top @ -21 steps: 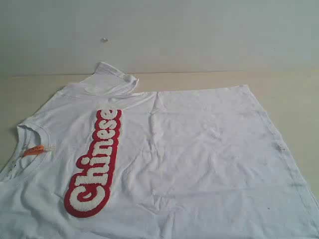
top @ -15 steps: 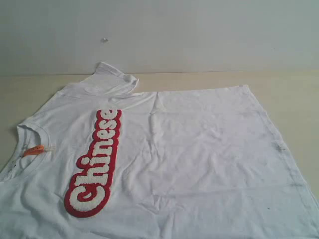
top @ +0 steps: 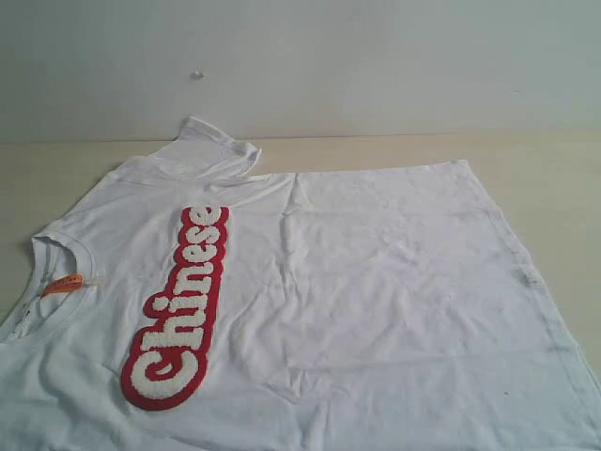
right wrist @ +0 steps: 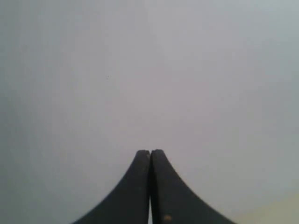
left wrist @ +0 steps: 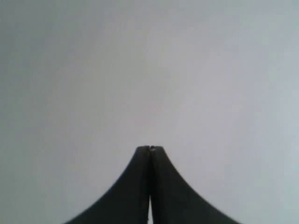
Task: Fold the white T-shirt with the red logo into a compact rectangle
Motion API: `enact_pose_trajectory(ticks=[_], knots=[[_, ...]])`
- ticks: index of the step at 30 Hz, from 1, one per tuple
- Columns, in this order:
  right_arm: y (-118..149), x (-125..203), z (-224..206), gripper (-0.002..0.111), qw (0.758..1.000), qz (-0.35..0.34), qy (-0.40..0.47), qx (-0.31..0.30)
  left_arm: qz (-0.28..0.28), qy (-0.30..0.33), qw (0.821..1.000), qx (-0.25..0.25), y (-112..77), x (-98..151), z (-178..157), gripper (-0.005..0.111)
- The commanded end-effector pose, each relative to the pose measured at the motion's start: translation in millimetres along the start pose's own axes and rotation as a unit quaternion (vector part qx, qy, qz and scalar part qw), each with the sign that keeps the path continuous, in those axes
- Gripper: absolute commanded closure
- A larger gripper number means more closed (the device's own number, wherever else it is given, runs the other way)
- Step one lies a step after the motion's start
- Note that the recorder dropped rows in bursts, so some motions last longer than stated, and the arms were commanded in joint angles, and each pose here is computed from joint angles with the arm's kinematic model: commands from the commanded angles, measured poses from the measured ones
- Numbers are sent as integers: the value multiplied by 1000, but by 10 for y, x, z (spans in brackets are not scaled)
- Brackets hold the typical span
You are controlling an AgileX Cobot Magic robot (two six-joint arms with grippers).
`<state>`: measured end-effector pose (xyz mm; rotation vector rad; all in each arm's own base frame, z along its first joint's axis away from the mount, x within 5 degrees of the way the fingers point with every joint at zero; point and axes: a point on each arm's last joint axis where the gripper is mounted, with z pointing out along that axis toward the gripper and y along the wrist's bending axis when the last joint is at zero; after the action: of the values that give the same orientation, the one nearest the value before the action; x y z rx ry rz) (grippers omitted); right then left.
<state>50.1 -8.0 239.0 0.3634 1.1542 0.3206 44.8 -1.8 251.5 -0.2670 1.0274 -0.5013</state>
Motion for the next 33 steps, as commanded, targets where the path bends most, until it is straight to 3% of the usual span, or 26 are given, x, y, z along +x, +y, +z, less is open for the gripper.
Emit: enact_pose_trajectory(ticks=[1,6,11,15,20,24,28,31,33], knots=[[101,-155,27,108,1000,16,21,1,-5,6,999,52,-206,-177,57,107],[299,-459,28,108,998,3,61,-3,59,26,998,10,-383,-570,160,107],[472,-814,-8,108,998,-48,20,-21,71,41,996,-30,-481,-840,366,107],[576,-1042,-14,108,994,-103,-9,-27,69,66,994,-44,-521,-925,663,107],[624,-1110,297,108,992,-113,57,-1,112,142,978,-99,-408,-831,1091,107],[599,-1016,717,108,972,-164,166,31,232,249,927,-159,-202,-658,1352,107],[551,-864,1161,108,945,-182,266,54,304,390,849,-186,33,-354,1625,107],[535,-717,1504,108,917,-185,348,55,328,512,782,-139,132,-58,1795,107],[522,-555,1730,108,885,-197,421,36,322,583,740,-89,159,138,1907,107]])
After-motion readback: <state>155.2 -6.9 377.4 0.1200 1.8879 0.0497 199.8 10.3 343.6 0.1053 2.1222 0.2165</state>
